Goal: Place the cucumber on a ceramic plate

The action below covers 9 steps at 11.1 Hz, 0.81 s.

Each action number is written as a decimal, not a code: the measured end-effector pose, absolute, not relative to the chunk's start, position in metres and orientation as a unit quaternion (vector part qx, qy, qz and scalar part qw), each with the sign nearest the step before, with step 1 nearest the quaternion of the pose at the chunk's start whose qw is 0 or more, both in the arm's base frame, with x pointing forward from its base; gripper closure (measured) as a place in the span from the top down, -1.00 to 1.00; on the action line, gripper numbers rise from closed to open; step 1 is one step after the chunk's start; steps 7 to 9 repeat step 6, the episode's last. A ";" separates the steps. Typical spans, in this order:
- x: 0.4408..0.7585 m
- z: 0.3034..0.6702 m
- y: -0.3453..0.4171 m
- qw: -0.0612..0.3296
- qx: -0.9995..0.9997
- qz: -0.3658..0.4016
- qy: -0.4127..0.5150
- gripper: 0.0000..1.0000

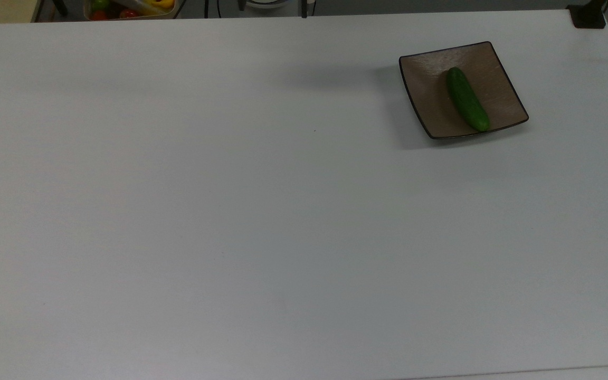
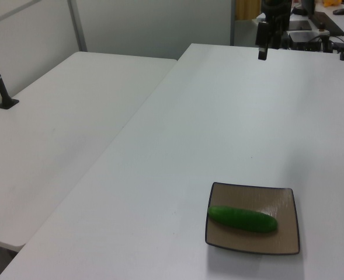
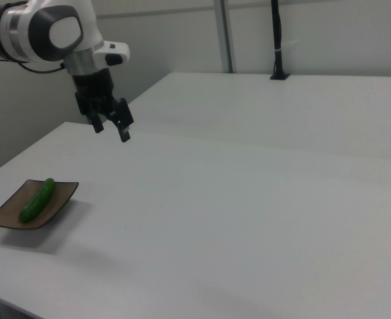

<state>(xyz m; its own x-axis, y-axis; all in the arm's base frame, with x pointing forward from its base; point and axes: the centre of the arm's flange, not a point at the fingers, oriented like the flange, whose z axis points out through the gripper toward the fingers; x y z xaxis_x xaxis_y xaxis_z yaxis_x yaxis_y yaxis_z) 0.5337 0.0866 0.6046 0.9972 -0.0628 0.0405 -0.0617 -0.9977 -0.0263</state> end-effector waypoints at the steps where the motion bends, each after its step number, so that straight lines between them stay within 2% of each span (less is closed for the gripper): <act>1: 0.537 0.605 0.078 0.012 -1.000 -0.027 -0.004 1.00; 3: 0.544 0.602 0.065 0.011 -0.998 -0.036 -0.046 1.00; 9: 0.547 0.599 0.062 0.011 -0.998 -0.037 -0.052 1.00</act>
